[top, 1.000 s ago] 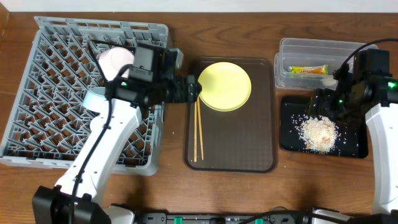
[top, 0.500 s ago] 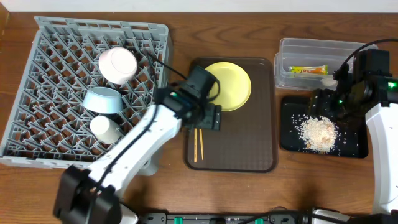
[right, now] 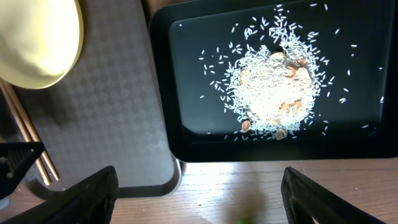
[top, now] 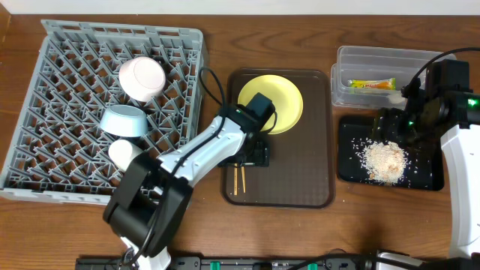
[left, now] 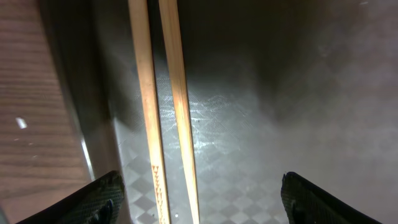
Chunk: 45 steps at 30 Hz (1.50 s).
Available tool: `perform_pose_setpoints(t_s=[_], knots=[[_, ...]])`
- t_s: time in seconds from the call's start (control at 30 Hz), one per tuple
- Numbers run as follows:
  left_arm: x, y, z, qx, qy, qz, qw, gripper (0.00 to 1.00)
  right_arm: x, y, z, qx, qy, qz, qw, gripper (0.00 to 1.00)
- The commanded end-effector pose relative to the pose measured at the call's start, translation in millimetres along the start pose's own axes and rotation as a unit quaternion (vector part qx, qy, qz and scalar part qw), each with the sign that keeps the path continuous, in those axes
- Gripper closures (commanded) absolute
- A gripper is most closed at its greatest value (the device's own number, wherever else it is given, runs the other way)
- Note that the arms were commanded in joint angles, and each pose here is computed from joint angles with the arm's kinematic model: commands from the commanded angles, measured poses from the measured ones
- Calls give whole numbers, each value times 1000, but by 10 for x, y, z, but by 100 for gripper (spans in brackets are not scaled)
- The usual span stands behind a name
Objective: Sort waste into correct bins and load items into the dishwasher
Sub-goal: 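Move left gripper to the tray and grasp the wooden chopsticks, then carry the chopsticks to the dish rack and stand them inside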
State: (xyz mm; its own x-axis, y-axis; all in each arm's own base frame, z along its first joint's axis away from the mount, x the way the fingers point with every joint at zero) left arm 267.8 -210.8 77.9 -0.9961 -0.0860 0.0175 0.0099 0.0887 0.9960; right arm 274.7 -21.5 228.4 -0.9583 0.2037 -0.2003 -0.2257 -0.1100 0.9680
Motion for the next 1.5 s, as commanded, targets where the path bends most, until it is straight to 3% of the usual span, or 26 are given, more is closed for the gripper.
perform_pose_setpoints(t_s=[0.0, 0.37, 0.73, 0.83, 0.93, 1.13, 1.3, 1.37, 1.47], knots=[[60, -98, -26, -3, 2, 15, 1000, 18, -5, 64, -27, 2, -1, -11, 1000, 18], [94, -196, -158, -16, -27, -10, 999, 18, -4, 64, -26, 2, -1, -11, 1000, 18], [149, -433, -159, -38, -33, 13, 999, 22, -4, 64, -26, 2, -1, -11, 1000, 18], [156, -480, -146, -43, -33, 18, 998, 34, -4, 64, -26, 2, -1, -11, 1000, 18], [166, -510, -132, -47, -33, 23, 998, 55, -4, 64, -26, 2, -1, -11, 1000, 18], [165, -511, -130, -48, -33, 23, 998, 74, -4, 64, -26, 2, -1, -11, 1000, 18], [164, -511, -132, -47, -33, 23, 998, 81, -4, 64, -26, 2, -1, -11, 1000, 19], [162, -511, -131, -47, -32, 22, 998, 90, -4, 64, -26, 2, -1, -11, 1000, 18], [163, -511, -130, -47, -32, 23, 998, 92, -2, 64, -26, 2, -1, -10, 1000, 18]])
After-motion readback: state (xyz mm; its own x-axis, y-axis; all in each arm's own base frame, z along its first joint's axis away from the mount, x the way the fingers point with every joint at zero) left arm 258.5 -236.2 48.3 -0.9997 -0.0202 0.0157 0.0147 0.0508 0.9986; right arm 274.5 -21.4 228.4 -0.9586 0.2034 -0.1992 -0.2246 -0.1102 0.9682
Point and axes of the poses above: each gripper's point midway between its finger pads, its own y axis back along the fingers, its own z axis along the line the jaws close on, x = y × z, the point moved 5 cm from there along y, back along the fingers, and after that the axes turned 5 degrees about y, right-handed, at the moved point
